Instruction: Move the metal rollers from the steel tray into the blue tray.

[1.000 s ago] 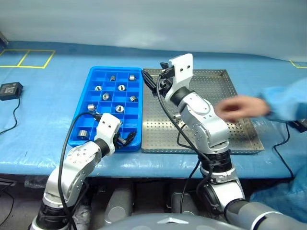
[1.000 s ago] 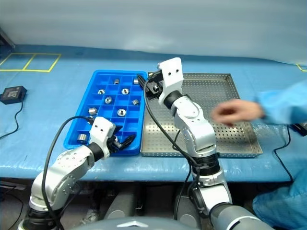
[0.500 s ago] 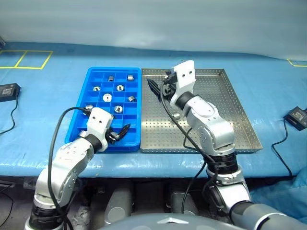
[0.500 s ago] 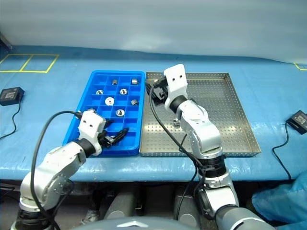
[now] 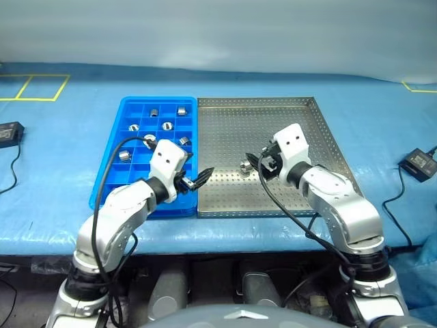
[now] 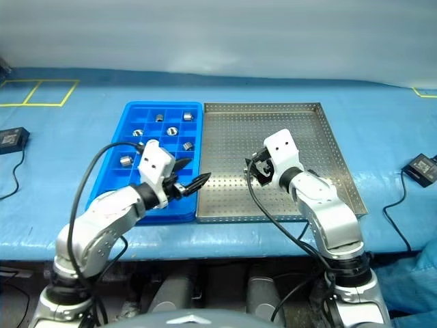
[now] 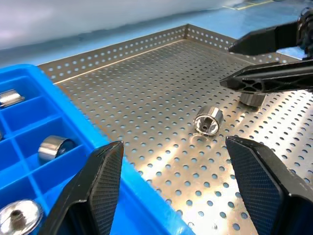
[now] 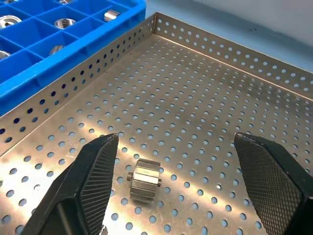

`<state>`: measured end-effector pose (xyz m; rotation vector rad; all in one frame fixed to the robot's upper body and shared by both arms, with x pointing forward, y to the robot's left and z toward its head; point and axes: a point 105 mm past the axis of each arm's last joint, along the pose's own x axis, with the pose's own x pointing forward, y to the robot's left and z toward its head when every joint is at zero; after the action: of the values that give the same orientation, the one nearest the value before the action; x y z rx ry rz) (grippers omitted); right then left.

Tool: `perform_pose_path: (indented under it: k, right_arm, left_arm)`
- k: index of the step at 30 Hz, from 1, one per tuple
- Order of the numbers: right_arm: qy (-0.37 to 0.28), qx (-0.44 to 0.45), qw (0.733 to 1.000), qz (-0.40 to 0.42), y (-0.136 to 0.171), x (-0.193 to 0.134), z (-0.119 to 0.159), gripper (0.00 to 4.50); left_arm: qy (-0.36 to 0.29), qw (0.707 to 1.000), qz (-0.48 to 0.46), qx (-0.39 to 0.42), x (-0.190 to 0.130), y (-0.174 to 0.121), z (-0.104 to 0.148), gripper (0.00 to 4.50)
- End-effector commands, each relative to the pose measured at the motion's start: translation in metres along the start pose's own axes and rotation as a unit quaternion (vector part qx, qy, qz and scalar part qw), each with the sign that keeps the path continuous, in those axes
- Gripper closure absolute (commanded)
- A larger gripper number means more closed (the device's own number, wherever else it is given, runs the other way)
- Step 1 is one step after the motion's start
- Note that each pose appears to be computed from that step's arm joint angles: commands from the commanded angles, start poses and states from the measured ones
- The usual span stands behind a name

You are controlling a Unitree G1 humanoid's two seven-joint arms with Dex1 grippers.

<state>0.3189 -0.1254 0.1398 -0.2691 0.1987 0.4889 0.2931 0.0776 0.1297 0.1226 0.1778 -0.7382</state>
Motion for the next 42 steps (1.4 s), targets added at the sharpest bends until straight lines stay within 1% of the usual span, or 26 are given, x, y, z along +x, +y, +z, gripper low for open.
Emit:
perform_pose_path:
  k: [1, 4, 8, 13, 17, 21, 26, 31, 34, 38, 42]
  right_arm:
    - [-0.006, -0.022, 1.0, 0.021, 0.008, -0.013, 0.005, 0.53]
    - [0.001, -0.023, 0.999, 0.039, 0.015, -0.02, -0.001, 0.53]
    - [0.019, -0.023, 0.998, 0.06, 0.023, -0.025, -0.011, 0.53]
    - [0.018, -0.017, 0.998, 0.063, 0.028, -0.025, -0.011, 0.53]
    - [0.018, -0.019, 0.998, 0.063, 0.031, -0.021, -0.012, 0.53]
    - [0.012, -0.023, 0.997, 0.073, 0.038, -0.021, -0.011, 0.53]
    - [0.007, -0.025, 0.997, 0.073, 0.039, -0.023, -0.011, 0.53]
    - [0.006, -0.024, 0.997, 0.075, 0.043, -0.022, -0.013, 0.53]
    - [0.001, -0.024, 0.996, 0.081, 0.047, -0.021, -0.012, 0.53]
    - [-0.007, -0.025, 0.996, 0.081, 0.048, -0.019, -0.008, 0.53]
    - [-0.012, -0.028, 0.996, 0.087, 0.051, -0.018, -0.007, 0.53]
  left_arm:
    - [0.004, 1.0, -0.027, 0.008, 0.015, -0.004, 0.0, 0.87]
    - [0.026, 0.999, -0.041, 0.021, 0.028, -0.005, -0.008, 0.87]
    - [0.037, 0.998, -0.05, 0.023, 0.04, -0.004, -0.012, 0.87]
    - [0.034, 0.998, -0.053, 0.015, 0.056, -0.002, -0.007, 0.87]
    - [0.045, 0.998, -0.042, 0.017, 0.071, 0.003, -0.01, 0.87]
    - [0.057, 0.997, -0.053, 0.02, 0.08, 0.0, -0.015, 0.87]
    - [0.067, 0.996, -0.064, 0.011, 0.09, -0.008, -0.021, 0.87]
    - [0.062, 0.998, -0.021, -0.011, 0.1, 0.001, -0.022, 0.87]
    - [0.059, 0.998, -0.014, -0.011, 0.107, 0.001, -0.021, 0.87]
    - [0.057, 0.998, 0.025, -0.005, 0.114, 0.01, -0.021, 0.87]
    - [0.061, 0.998, 0.016, -0.003, 0.116, 0.006, -0.024, 0.87]
